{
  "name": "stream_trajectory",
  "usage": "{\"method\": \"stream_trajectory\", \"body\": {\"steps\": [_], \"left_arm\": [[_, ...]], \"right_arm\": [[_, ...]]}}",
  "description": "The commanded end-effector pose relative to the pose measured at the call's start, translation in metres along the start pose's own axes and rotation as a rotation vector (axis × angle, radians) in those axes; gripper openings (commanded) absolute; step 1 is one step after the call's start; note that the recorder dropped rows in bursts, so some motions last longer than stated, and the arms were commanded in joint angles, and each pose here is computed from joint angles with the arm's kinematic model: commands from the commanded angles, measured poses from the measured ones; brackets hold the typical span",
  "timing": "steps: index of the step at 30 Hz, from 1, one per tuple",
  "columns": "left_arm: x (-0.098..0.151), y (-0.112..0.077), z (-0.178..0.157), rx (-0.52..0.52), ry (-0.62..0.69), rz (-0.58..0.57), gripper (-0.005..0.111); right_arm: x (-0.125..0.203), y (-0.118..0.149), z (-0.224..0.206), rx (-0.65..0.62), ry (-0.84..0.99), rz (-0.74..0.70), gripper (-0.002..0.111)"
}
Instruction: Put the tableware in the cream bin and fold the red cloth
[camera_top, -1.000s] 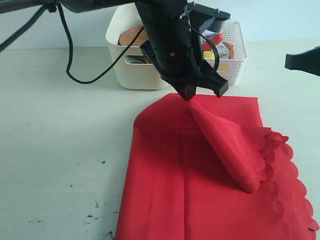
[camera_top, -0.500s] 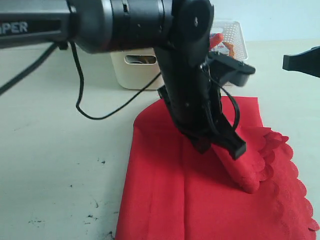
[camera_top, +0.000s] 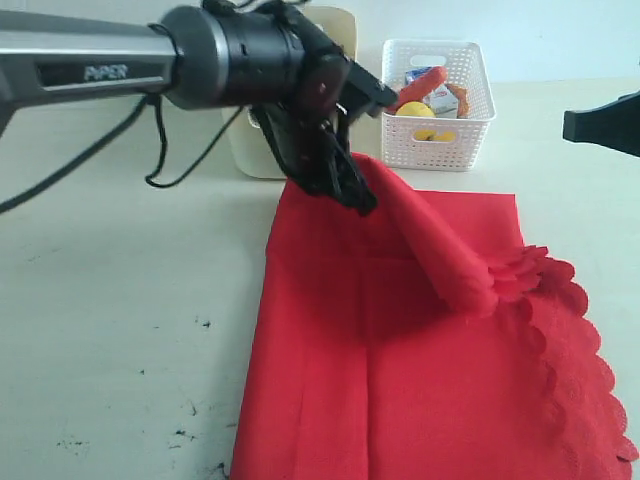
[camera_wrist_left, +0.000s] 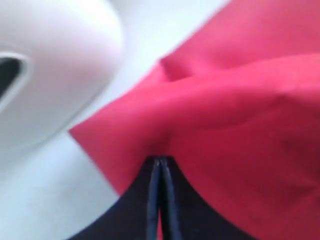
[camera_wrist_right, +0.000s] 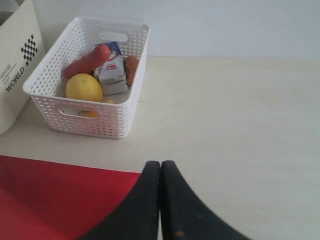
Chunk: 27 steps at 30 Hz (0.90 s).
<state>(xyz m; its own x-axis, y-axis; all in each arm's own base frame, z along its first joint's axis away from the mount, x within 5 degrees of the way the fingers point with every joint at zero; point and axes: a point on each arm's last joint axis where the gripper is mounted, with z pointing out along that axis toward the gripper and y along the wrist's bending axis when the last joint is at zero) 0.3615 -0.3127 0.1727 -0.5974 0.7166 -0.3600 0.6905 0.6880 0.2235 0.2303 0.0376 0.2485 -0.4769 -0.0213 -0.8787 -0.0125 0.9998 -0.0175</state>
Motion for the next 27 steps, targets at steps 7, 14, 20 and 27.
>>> {"method": "stream_trajectory", "body": {"steps": [7,14,20,27], "left_arm": [[-0.003,0.033,-0.035,-0.013,-0.015,-0.111,0.001],[0.003,0.02,-0.032,0.094,0.054,-0.146,0.001],[0.004,-0.01,-0.014,0.344,0.066,-0.051,0.001],[0.008,-0.066,0.033,0.391,0.07,0.07,0.001]], "right_arm": [[0.001,0.011,-0.001,-0.121,0.013,-0.03,0.0],[0.003,0.021,-0.003,-0.231,0.028,-0.07,0.0],[0.003,0.024,-0.003,-0.267,0.031,-0.097,0.0],[0.003,0.024,-0.003,-0.263,0.031,-0.097,0.0]]}}
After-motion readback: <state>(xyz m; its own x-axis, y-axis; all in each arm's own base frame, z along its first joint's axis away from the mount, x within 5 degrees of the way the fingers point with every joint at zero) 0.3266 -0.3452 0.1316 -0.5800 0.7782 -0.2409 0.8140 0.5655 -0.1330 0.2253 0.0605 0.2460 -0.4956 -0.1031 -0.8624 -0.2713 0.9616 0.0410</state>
